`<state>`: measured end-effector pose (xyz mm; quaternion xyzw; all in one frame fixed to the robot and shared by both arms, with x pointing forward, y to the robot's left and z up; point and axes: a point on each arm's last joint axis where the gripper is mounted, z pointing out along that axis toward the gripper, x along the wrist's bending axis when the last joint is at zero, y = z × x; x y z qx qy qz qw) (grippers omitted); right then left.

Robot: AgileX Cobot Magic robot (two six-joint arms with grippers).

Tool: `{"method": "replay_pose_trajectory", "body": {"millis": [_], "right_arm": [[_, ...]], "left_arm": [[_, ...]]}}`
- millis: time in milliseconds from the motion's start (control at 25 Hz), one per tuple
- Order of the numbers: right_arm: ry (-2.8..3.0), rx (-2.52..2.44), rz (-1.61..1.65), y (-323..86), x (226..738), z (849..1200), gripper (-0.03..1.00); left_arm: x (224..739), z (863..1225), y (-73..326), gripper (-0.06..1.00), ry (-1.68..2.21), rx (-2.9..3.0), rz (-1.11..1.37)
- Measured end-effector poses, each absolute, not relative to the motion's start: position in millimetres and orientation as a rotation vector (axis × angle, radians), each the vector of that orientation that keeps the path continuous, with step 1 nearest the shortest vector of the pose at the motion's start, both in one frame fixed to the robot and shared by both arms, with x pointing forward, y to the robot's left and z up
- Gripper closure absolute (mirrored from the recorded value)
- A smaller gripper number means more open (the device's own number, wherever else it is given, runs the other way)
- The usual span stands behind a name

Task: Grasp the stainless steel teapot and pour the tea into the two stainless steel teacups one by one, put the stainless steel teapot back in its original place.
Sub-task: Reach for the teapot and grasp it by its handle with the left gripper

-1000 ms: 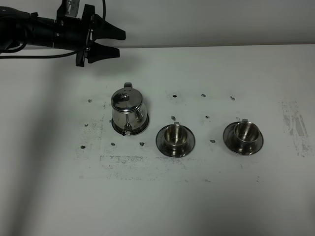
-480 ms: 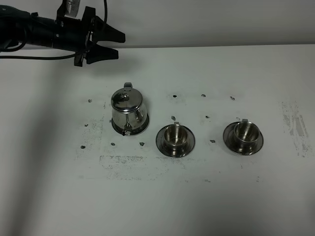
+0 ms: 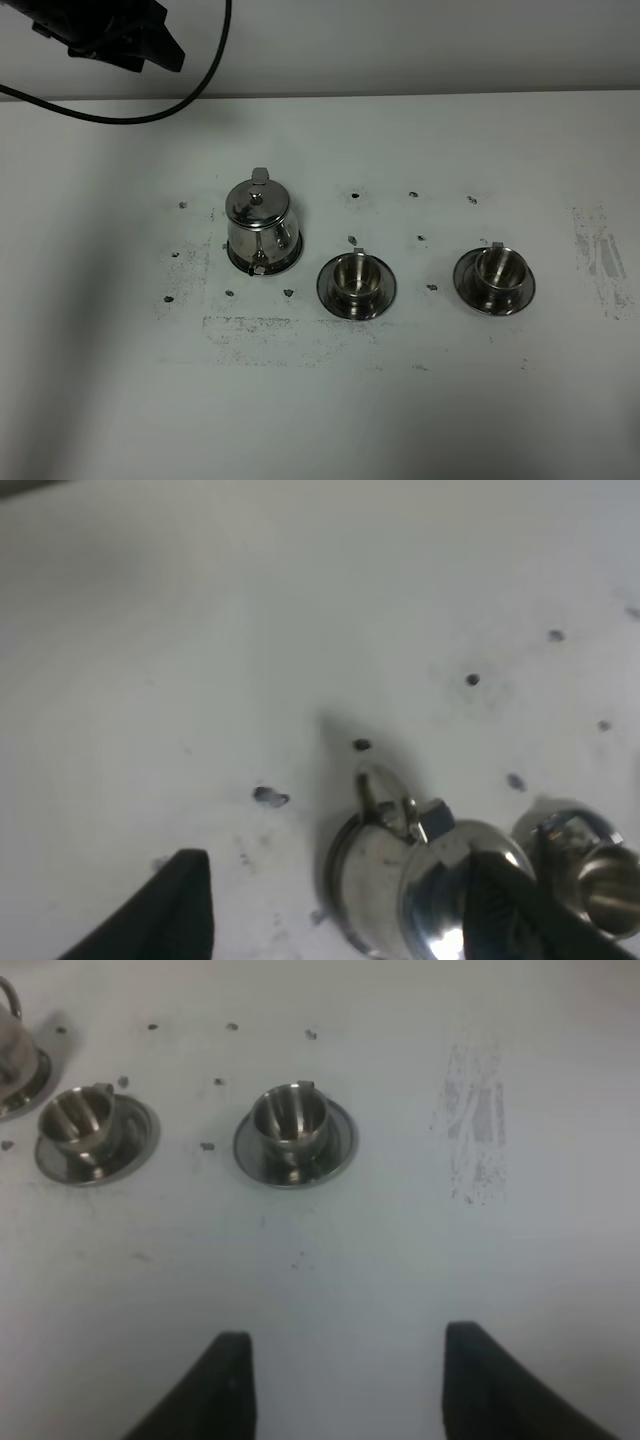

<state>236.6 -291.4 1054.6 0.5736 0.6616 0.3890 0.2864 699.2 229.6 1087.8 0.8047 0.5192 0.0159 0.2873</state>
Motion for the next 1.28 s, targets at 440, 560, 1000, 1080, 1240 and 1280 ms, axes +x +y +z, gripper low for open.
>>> {"method": "replay_pose_trajectory", "body": {"millis": [440, 560, 1000, 1080, 1240, 1280], "right_arm": [[1.768, 1.534, 1.040, -291, 237, 1055, 0.55], [1.768, 1.534, 1.040, -291, 237, 1055, 0.55], [1.768, 1.534, 1.041, -291, 237, 1055, 0.55], [1.768, 1.534, 1.041, -291, 237, 1055, 0.55], [1.768, 1.534, 1.041, -291, 237, 1055, 0.55], [1.768, 1.534, 1.041, -291, 237, 1055, 0.55]], "left_arm": [[602, 1205, 189, 0.41, 1.295, 2.218, 0.495], [575, 1209, 200, 0.41, 1.313, 2.256, 0.533], [566, 1121, 211, 0.41, 1.205, 2.476, 0.644], [580, 1111, 199, 0.41, 1.063, 2.456, 0.735], [613, 1082, 179, 0.41, 0.838, 2.444, 0.860], [621, 1074, 175, 0.41, 0.817, 2.430, 0.878]]}}
